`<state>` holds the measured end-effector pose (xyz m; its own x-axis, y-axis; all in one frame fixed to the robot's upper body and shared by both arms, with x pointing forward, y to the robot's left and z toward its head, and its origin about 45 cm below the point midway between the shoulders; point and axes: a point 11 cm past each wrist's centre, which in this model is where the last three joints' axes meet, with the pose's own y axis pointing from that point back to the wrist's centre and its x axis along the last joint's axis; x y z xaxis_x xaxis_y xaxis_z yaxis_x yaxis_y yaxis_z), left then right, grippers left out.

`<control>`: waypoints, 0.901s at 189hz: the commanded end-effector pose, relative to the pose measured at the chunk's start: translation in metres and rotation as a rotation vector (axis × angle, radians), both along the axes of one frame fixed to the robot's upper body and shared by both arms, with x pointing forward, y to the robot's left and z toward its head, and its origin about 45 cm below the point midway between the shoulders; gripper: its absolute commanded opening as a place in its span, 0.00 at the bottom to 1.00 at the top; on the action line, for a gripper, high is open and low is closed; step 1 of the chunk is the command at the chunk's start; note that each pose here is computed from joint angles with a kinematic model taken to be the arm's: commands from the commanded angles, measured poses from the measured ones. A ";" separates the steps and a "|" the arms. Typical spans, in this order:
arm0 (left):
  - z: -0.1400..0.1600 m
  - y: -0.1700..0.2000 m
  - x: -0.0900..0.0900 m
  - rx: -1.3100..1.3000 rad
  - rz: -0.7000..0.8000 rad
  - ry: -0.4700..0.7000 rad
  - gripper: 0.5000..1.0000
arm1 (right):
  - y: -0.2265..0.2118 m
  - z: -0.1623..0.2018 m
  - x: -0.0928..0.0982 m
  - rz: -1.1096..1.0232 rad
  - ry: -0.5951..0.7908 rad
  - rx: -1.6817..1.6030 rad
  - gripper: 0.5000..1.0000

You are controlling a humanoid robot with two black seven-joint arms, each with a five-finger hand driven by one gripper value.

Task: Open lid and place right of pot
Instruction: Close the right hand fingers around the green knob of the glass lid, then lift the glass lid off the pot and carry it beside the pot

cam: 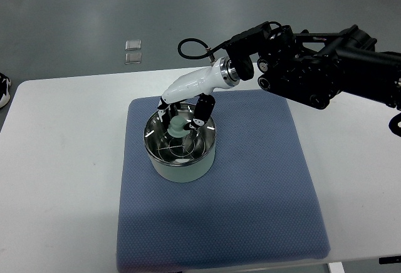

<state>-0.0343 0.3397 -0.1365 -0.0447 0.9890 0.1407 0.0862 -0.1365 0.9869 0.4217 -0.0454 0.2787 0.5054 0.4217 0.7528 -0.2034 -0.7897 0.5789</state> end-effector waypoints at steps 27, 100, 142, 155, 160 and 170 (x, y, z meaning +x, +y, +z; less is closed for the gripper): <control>0.000 0.000 0.000 0.000 0.000 0.000 1.00 | -0.001 0.001 0.000 -0.001 -0.001 -0.001 0.00; 0.000 0.000 0.000 0.000 0.000 0.000 1.00 | -0.001 0.011 0.002 0.005 0.003 0.033 0.00; 0.000 0.000 0.000 0.000 0.000 0.000 1.00 | -0.003 0.012 0.002 0.004 0.002 0.037 0.00; 0.000 0.000 -0.001 0.000 0.000 0.000 1.00 | -0.003 0.014 0.003 0.003 -0.003 0.043 0.00; 0.000 0.000 0.000 0.000 0.000 0.000 1.00 | -0.002 0.016 0.003 0.004 -0.005 0.052 0.00; 0.000 0.000 -0.001 0.000 0.000 0.000 1.00 | -0.004 0.023 0.005 0.003 -0.004 0.075 0.00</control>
